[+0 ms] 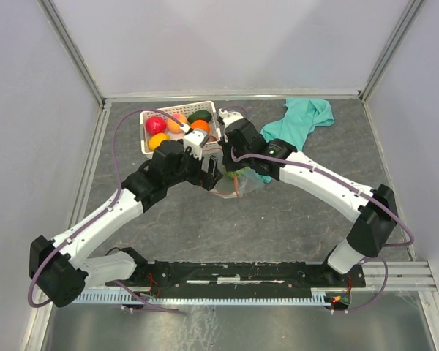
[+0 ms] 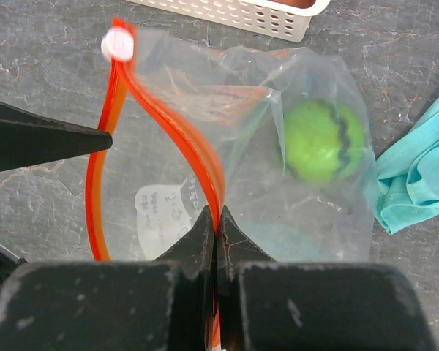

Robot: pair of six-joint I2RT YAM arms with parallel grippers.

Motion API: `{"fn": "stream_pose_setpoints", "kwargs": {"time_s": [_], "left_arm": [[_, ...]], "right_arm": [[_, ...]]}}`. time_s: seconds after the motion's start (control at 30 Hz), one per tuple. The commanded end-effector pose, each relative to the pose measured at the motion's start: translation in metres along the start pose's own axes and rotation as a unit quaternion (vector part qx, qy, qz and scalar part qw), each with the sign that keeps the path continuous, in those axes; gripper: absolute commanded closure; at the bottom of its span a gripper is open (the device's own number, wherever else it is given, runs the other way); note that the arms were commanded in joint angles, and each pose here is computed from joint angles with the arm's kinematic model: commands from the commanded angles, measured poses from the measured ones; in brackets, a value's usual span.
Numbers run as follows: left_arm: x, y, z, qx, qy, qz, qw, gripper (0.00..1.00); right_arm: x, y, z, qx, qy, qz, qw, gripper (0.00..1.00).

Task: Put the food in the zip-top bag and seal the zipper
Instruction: Place the fake fruit in the zipper food storage bag.

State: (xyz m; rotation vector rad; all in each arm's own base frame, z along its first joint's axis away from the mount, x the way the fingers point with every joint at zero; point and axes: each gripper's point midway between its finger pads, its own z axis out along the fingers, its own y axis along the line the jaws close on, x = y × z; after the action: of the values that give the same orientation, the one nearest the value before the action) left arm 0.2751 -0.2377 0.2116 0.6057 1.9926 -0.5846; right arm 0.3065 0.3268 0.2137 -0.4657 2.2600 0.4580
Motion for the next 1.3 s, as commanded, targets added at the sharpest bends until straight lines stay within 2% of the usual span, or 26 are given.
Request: {"fn": "stream_pose_setpoints", "kwargs": {"time_s": [0.0,0.2,0.37,0.6,0.83,0.93,1.03,1.27], "left_arm": [[-0.027,0.0,-0.02,-0.027,-0.02,-0.059,0.998,0.01],[-0.018,0.016,-0.041,-0.105,0.012,-0.137,0.985,0.01],[0.0,0.026,-0.045,-0.15,0.038,-0.189,0.97,0.06],[0.008,0.017,-0.018,-0.133,0.069,-0.218,0.964,0.28],[-0.021,0.003,-0.008,-0.089,0.054,-0.207,0.973,0.74],[-0.036,-0.002,-0.01,-0.076,0.053,-0.199,0.976,0.9],[-0.046,-0.007,-0.011,-0.064,0.054,-0.193,0.978,0.95],[-0.053,-0.011,-0.01,-0.054,0.054,-0.19,0.979,0.94]], "right_arm": [[-0.025,0.005,-0.019,-0.017,-0.048,0.02,0.999,0.98],[-0.026,-0.002,-0.022,-0.007,-0.054,0.027,0.998,0.98],[-0.026,-0.005,-0.023,0.0,-0.056,0.028,0.998,0.97],[-0.025,-0.011,-0.022,0.011,-0.056,0.026,0.998,0.97],[-0.024,-0.031,-0.03,0.061,-0.056,0.008,0.997,0.98],[-0.028,-0.052,-0.04,0.111,-0.062,-0.009,0.992,0.98],[-0.031,-0.071,-0.049,0.151,-0.065,-0.029,0.986,0.98],[-0.035,-0.087,-0.065,0.176,-0.075,-0.045,0.981,0.98]]}}
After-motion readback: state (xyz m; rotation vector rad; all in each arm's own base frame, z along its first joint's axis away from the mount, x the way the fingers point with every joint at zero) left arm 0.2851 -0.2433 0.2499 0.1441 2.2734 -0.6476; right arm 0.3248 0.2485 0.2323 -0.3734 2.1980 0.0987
